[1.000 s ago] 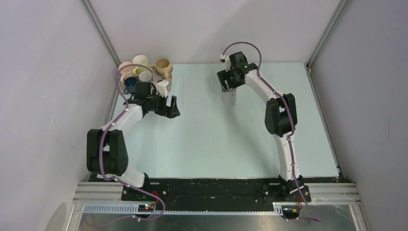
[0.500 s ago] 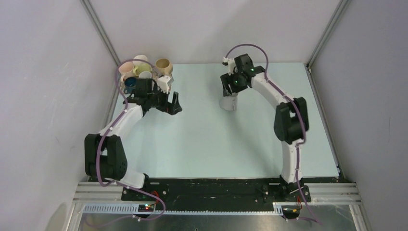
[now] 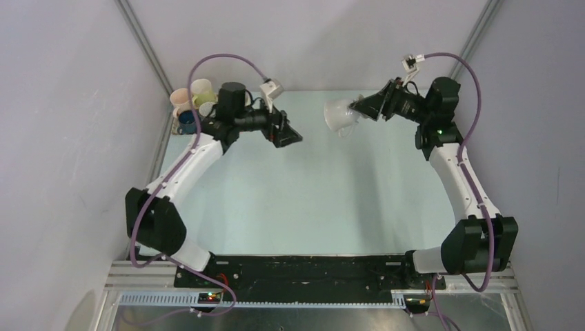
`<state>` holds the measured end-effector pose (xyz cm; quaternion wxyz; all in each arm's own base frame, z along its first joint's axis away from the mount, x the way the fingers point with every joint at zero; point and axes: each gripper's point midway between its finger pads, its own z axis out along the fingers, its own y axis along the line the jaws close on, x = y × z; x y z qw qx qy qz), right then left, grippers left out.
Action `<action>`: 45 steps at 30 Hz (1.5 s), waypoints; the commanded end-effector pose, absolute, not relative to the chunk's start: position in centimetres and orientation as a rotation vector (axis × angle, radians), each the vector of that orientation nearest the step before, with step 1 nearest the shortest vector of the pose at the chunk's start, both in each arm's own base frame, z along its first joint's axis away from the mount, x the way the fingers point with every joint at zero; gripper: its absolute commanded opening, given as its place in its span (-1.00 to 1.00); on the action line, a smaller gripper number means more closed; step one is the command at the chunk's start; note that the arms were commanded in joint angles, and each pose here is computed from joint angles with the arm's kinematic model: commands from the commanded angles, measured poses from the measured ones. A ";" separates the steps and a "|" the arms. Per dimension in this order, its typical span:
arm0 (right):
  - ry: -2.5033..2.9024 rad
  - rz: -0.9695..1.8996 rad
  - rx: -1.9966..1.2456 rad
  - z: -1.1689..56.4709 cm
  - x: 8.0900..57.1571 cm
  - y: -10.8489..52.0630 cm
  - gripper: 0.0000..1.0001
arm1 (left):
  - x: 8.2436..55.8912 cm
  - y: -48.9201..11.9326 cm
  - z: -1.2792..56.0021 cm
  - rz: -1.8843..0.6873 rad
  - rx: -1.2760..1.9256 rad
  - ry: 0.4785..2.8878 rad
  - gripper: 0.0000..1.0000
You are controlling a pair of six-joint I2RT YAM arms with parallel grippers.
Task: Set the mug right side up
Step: Turn over the cup at the center of the board.
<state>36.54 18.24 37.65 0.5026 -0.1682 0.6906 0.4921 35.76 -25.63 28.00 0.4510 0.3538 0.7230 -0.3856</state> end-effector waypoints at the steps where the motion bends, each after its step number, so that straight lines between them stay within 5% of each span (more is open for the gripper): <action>1: 1.559 1.482 -0.482 39.4 32.7 19.2 -1.00 | 32.6 -29.9 28.4 -1.242 0.953 1.775 0.99; 11: 1.445 1.630 -0.350 39.7 31.7 18.6 -1.00 | 29.1 -33.7 29.1 -1.405 1.025 1.734 0.97; 23: 1.319 1.578 -0.241 38.7 30.3 20.3 -1.00 | 31.1 -35.6 30.3 -1.656 0.644 1.718 0.97; 45: 1.235 1.470 -0.008 39.4 32.5 15.2 -1.00 | 27.8 -33.9 35.0 -1.806 0.631 1.442 0.97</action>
